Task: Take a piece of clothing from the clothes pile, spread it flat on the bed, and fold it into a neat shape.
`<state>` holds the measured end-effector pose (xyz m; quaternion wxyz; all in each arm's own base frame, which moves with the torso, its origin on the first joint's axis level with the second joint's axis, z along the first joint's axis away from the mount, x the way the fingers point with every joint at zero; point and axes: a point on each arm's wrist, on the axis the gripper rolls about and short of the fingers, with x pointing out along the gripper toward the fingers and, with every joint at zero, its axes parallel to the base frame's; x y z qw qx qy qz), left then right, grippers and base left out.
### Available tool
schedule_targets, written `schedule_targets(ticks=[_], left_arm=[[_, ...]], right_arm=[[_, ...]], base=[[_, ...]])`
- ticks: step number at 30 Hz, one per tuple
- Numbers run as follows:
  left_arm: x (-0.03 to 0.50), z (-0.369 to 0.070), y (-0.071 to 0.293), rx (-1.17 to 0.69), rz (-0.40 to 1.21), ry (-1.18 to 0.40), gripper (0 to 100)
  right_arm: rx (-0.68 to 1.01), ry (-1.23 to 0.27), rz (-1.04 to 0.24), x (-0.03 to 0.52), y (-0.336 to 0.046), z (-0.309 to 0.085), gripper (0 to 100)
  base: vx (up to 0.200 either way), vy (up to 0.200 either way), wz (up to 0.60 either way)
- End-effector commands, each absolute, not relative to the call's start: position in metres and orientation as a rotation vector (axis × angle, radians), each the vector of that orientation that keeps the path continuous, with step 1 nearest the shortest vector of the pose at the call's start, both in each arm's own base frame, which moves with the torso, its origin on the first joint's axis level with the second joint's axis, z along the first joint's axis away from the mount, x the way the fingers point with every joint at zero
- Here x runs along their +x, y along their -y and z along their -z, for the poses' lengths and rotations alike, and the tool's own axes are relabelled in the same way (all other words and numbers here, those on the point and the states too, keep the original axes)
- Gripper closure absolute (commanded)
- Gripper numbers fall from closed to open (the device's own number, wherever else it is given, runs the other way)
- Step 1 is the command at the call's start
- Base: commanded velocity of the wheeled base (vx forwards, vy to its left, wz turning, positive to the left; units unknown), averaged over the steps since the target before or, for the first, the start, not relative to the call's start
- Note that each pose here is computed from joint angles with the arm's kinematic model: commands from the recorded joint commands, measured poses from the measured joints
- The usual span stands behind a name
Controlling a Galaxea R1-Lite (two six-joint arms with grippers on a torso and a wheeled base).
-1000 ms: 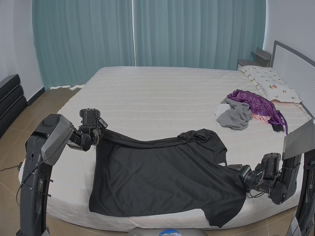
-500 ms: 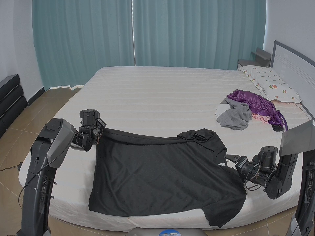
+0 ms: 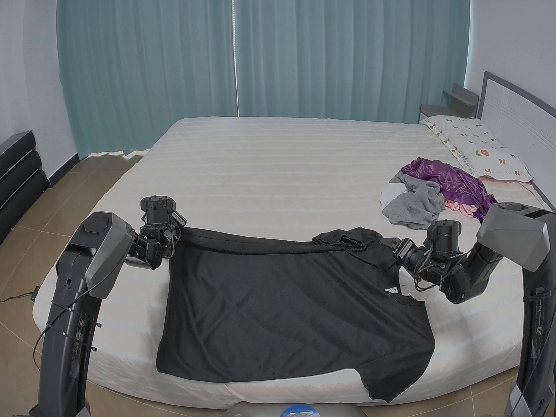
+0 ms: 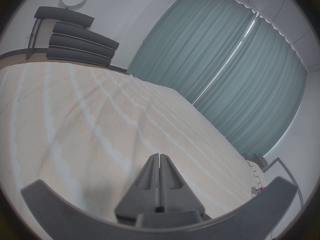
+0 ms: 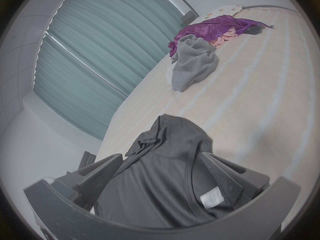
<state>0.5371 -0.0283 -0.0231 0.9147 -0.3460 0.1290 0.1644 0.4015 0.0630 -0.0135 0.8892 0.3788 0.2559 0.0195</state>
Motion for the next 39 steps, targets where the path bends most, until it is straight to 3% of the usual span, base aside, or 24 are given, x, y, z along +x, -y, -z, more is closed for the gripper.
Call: schedule_targets(ticks=[1,13,24,39], left_arm=[[0.538,0.021,0.022,-0.72,-0.347,-0.247,100],[0.547,0.004,-0.003,-0.74,-0.366,-0.152,100],[0.547,0.011,-0.008,-0.737,-0.379,-0.164,100],[0.543,0.015,-0.004,-0.731,-0.392,-0.221,100]], right_arm=[[0.702,-0.568,0.012,0.444,-0.068,0.044,0],[0.628,-0.523,0.005,0.496,-0.061,0.057,0],[0.577,-0.492,-0.069,0.51,-0.083,0.066,0],[0.559,-0.462,-0.05,0.518,-0.068,0.06,0]], base=[[0.0,0.0,0.0],[0.0,0.0,0.0],[0.0,0.0,0.0],[0.0,0.0,0.0]])
